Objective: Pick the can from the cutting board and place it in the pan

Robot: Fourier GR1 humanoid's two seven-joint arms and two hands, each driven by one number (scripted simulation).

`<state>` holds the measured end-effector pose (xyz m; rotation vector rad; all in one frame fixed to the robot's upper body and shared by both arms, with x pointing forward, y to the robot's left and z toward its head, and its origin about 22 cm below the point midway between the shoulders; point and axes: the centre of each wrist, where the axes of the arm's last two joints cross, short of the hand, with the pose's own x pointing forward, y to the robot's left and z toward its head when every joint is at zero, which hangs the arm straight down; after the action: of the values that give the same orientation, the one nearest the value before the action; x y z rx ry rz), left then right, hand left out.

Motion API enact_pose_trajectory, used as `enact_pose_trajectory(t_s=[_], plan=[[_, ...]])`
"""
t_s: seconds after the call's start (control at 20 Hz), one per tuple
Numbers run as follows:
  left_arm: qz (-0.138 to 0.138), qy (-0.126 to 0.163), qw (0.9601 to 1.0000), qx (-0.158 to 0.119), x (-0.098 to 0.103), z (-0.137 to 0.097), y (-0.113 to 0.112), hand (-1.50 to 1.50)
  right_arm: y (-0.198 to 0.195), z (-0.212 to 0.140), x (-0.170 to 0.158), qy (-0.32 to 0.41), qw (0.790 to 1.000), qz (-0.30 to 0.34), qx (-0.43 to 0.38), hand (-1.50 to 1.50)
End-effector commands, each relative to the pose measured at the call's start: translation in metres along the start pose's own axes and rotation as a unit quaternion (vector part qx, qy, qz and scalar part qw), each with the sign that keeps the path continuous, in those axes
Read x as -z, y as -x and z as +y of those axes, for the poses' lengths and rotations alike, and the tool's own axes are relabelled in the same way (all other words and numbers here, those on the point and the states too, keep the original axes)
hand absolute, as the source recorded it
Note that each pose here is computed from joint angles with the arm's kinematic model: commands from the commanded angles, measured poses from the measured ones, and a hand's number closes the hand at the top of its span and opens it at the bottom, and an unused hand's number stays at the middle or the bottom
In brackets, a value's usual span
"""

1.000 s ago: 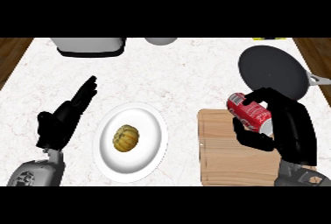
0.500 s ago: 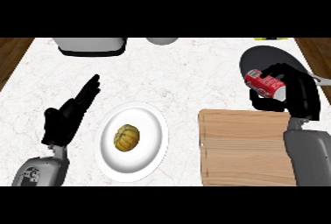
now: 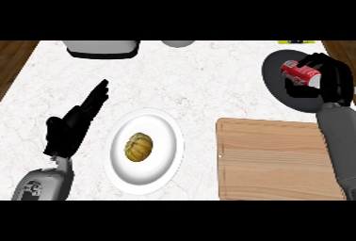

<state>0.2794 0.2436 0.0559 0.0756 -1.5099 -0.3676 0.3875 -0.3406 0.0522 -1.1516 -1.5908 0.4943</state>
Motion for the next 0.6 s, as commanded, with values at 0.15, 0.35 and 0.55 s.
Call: enact_pose_trajectory(t_s=[0.15, 0.35, 0.55], plan=[[-0.015, 0.009, 0.9998, -0.003, 0.004, -0.016, -0.005, 0.00, 0.023, -0.008, 0.023, 0.015, 1.000, 0.007, -0.001, 1.50], [-0.006, 0.011, 0.9999, 0.001, 0.007, -0.012, 0.002, 0.00, 0.037, -0.003, 0.014, 0.017, 1.000, -0.004, -0.002, 1.50], [-0.005, 0.013, 0.9999, -0.003, 0.012, -0.014, -0.007, 0.00, 0.050, -0.027, 0.024, 0.022, 1.000, 0.007, -0.002, 1.50]])
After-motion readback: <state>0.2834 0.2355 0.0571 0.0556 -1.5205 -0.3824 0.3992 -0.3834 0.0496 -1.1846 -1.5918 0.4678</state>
